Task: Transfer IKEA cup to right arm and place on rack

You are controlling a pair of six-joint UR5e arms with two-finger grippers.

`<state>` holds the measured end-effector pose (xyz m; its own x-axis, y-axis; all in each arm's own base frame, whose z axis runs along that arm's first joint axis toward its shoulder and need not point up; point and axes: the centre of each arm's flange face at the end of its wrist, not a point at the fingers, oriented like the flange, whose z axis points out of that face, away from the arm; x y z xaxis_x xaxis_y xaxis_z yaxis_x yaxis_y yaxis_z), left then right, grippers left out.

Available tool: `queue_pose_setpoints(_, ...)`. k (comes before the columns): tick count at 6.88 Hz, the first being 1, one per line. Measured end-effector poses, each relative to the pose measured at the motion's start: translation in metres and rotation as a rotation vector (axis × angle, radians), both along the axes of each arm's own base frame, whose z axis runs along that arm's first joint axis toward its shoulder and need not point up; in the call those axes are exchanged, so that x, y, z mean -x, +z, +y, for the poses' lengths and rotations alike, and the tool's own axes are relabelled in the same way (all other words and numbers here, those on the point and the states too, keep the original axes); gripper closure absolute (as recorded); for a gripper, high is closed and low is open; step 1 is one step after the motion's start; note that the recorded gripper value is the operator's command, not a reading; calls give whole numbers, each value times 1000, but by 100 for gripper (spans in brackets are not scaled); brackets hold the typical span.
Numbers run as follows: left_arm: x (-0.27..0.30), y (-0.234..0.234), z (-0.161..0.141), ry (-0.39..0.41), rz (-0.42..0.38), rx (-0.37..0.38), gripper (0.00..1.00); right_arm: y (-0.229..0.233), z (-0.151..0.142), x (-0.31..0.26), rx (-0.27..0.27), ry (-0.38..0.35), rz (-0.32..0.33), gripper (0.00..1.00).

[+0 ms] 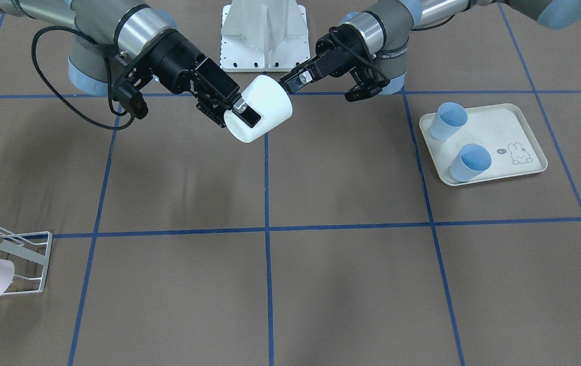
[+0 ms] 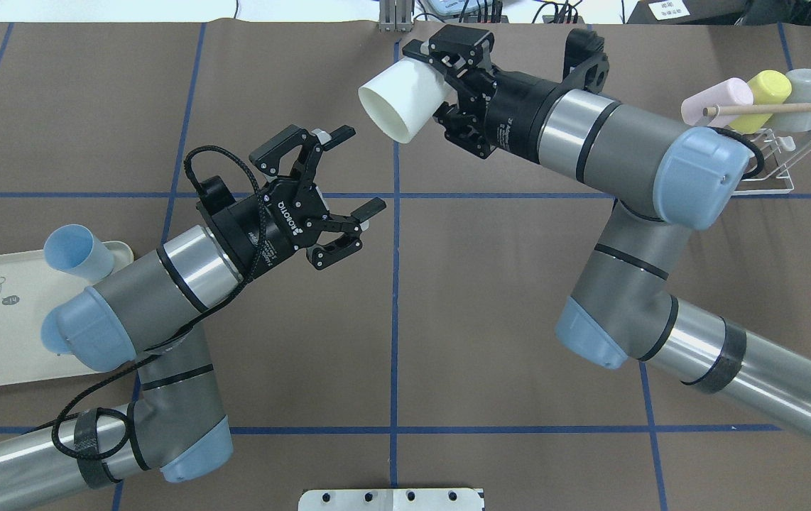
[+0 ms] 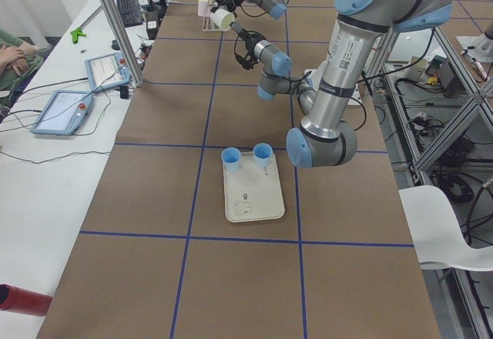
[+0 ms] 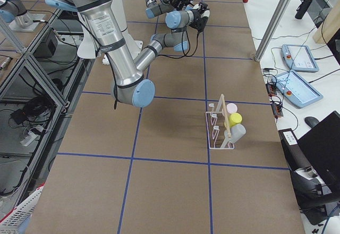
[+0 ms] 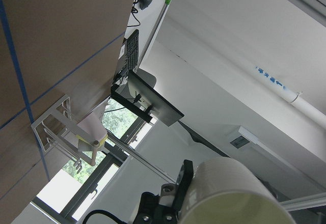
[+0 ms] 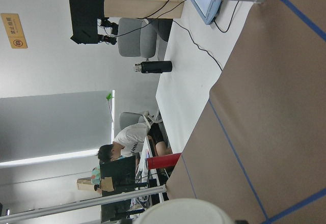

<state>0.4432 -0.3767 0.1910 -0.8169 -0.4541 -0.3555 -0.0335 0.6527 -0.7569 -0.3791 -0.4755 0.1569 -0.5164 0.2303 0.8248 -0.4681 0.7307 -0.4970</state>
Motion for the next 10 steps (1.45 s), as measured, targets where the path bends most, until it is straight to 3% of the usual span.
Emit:
queue_pose_setpoints(2,1,6,-1,-89,-116,-89,0,14,-37,-27,-17,105,126,100)
queue_pose_setpoints(5,18,33,-8,-227,-376,-203,0,84,-68,-72,-58,280,518,100)
queue_pose_setpoints(8,55,25,-2,-297,-734,-276,0,194,-48,-156,-77,441,895,100)
queue_pose_setpoints(10,77,29,-5,-299,-884,-293,0,243,-12,-228,-86,501,1114,100)
